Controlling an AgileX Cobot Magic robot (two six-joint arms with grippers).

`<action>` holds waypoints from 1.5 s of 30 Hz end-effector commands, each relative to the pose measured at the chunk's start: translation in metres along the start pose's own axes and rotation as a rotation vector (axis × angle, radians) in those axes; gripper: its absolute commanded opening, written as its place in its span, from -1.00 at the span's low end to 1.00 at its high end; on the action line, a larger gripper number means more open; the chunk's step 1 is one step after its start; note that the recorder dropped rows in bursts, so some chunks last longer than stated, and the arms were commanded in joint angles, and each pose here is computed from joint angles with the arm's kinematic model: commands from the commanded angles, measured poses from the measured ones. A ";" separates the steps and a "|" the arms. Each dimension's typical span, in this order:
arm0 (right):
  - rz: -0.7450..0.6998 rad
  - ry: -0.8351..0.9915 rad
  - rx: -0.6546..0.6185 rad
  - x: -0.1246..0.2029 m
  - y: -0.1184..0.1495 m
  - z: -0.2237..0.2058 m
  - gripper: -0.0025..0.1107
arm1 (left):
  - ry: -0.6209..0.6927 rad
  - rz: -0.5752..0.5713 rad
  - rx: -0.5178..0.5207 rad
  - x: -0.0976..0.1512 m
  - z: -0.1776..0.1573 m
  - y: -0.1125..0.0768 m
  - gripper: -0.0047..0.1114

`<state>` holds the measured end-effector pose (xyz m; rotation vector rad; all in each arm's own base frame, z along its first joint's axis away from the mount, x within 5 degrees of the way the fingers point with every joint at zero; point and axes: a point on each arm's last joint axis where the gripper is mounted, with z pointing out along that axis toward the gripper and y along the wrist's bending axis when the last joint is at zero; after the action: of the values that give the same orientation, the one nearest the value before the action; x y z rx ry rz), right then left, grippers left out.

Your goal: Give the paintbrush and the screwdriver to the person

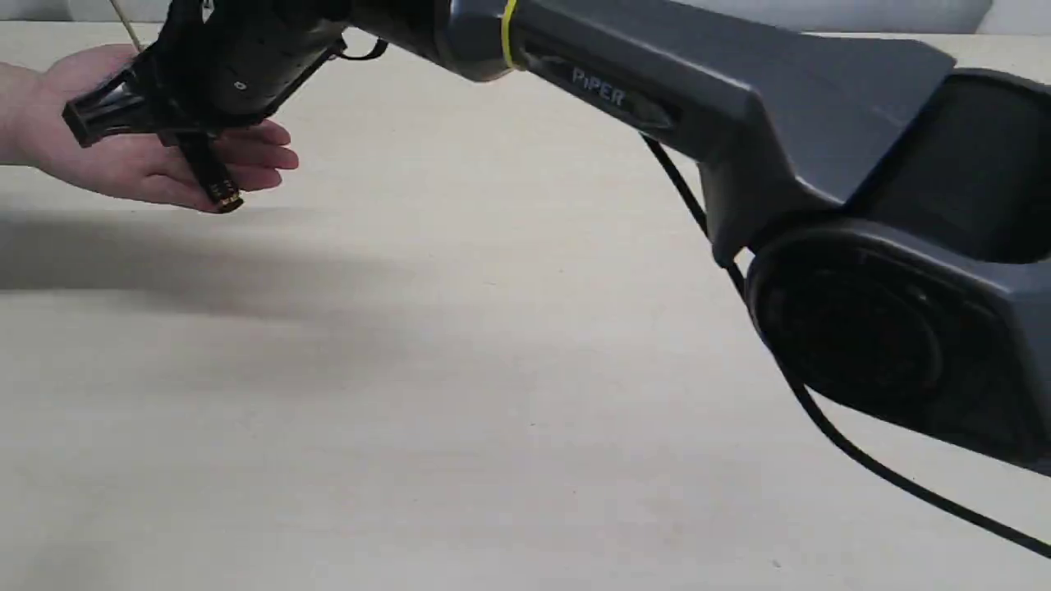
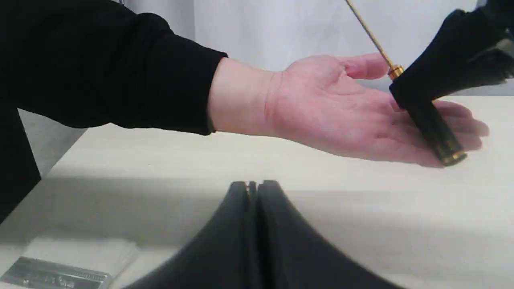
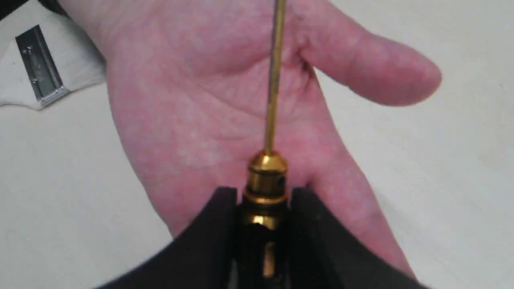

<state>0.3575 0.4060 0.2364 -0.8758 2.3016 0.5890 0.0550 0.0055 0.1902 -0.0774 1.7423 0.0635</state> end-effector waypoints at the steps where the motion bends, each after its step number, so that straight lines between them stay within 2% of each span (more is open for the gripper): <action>1: -0.047 -0.027 0.009 -0.004 -0.003 -0.001 -0.53 | -0.011 -0.002 0.007 0.000 0.000 0.000 -0.92; 5: -0.045 -0.021 0.002 -0.006 -0.002 -0.007 -0.16 | -0.011 -0.002 0.007 0.000 0.000 0.000 -0.92; 8: -0.050 -0.004 0.002 -0.008 0.000 -0.017 -0.11 | -0.011 -0.002 0.007 0.000 0.000 0.000 -0.92; 11: -0.066 -0.002 0.011 -0.014 0.003 -0.036 -0.21 | -0.009 -0.005 0.007 0.000 0.000 0.000 -0.92; 13: -0.081 -0.016 0.021 -0.020 0.004 -0.051 -0.38 | -0.010 -0.005 0.007 0.000 0.000 0.000 -0.92; 17: -0.104 -0.069 0.045 -0.034 0.005 -0.086 -0.85 | -0.010 -0.005 0.007 0.000 0.000 0.000 -0.92; 18: -0.107 -0.083 0.053 -0.037 0.004 -0.096 -0.87 | -0.010 -0.005 0.007 0.000 0.000 0.000 -0.92; 25: -0.075 -0.136 0.085 -0.052 -0.011 -0.158 -0.88 | -0.010 -0.005 0.007 0.000 0.000 0.000 -0.92; 33: -0.152 -0.232 0.155 -0.056 -0.006 -0.236 -0.88 | -0.010 -0.005 0.007 0.000 0.000 0.000 -0.92; 38: -0.189 -0.278 0.214 -0.038 -0.005 -0.283 -0.88 | -0.010 -0.005 0.007 0.000 0.000 0.000 -0.92; 42: -0.204 -0.286 0.258 -0.006 -0.006 -0.316 -0.88 | -0.014 0.001 0.006 -0.001 0.000 0.000 -0.92; 45: -0.136 -0.332 0.408 0.018 -0.019 -0.335 -0.88 | -0.012 0.001 0.006 0.000 0.000 0.000 -0.92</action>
<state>0.2392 0.2045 0.4596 -0.7545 1.9772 0.2243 0.0550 0.0055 0.1902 -0.0774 1.7423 0.0635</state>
